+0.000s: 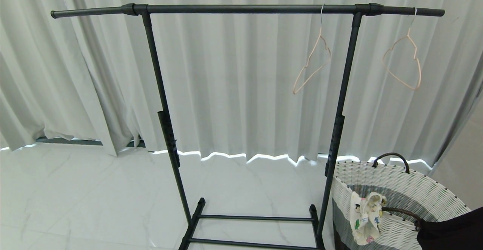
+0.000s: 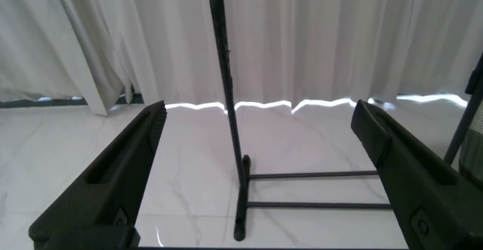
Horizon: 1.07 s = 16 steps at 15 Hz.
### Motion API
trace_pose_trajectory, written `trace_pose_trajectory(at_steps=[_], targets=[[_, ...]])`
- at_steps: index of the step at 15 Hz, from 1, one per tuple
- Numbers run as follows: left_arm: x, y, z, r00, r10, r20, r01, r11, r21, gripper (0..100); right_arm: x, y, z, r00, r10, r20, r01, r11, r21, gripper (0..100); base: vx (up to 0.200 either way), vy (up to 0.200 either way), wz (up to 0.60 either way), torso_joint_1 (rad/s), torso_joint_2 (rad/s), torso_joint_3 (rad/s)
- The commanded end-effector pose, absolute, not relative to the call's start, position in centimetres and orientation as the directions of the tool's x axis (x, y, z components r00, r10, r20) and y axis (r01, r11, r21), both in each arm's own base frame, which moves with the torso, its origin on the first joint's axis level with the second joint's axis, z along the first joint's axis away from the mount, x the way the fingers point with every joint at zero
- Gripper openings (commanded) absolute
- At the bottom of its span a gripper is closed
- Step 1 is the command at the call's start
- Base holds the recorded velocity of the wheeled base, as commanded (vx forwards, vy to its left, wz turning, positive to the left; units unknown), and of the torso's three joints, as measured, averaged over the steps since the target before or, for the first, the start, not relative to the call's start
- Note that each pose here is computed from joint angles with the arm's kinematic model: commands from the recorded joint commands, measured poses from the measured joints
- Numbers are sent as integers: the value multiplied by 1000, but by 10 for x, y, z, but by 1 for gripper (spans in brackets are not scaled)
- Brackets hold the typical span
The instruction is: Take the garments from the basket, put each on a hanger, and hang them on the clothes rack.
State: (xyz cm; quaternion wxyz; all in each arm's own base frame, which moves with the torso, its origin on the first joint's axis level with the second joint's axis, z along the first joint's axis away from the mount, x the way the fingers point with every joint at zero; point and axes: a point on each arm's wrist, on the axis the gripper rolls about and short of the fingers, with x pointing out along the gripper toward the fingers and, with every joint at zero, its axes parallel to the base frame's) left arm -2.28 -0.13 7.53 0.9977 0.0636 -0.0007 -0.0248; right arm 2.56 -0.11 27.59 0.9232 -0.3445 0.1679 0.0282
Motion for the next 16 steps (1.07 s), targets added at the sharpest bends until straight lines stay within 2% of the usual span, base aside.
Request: trace_pose_trajectory(at_steps=[1, 5, 8, 11, 13, 16], targets=[[-23, -1, 75, 999, -49, -2, 49, 991, 127, 100, 31, 1, 270, 932, -22, -362, -223, 753, -619, 0, 0, 0, 0, 0, 0, 0], [-23, -1, 75, 999, -49, -2, 49, 991, 127, 100, 42, 4, 266, 913, 22, -408, -284, 752, -595, 0, 0, 0, 0, 0, 0, 0], [-23, -1, 75, 999, -49, -2, 49, 990, 133, 100, 54, 9, 259, 884, 72, -461, -335, 786, -519, 0, 0, 0, 0, 0, 0, 0], [-23, -1, 75, 999, -49, 0, 49, 991, 122, 100, 56, 18, 243, 829, 205, -520, -451, 795, -406, 0, 0, 0, 0, 0, 0, 0], [-23, -1, 75, 999, -49, 0, 49, 991, 121, 100, 59, 27, 238, 769, 326, -550, -560, 759, -332, 0, 0, 0, 0, 0, 0, 0], [-23, -2, 76, 998, -61, 2, 61, 990, 126, 100, 69, 51, 240, 661, 528, -533, -703, 685, -192, 0, 0, 0, 0, 0, 0, 0]])
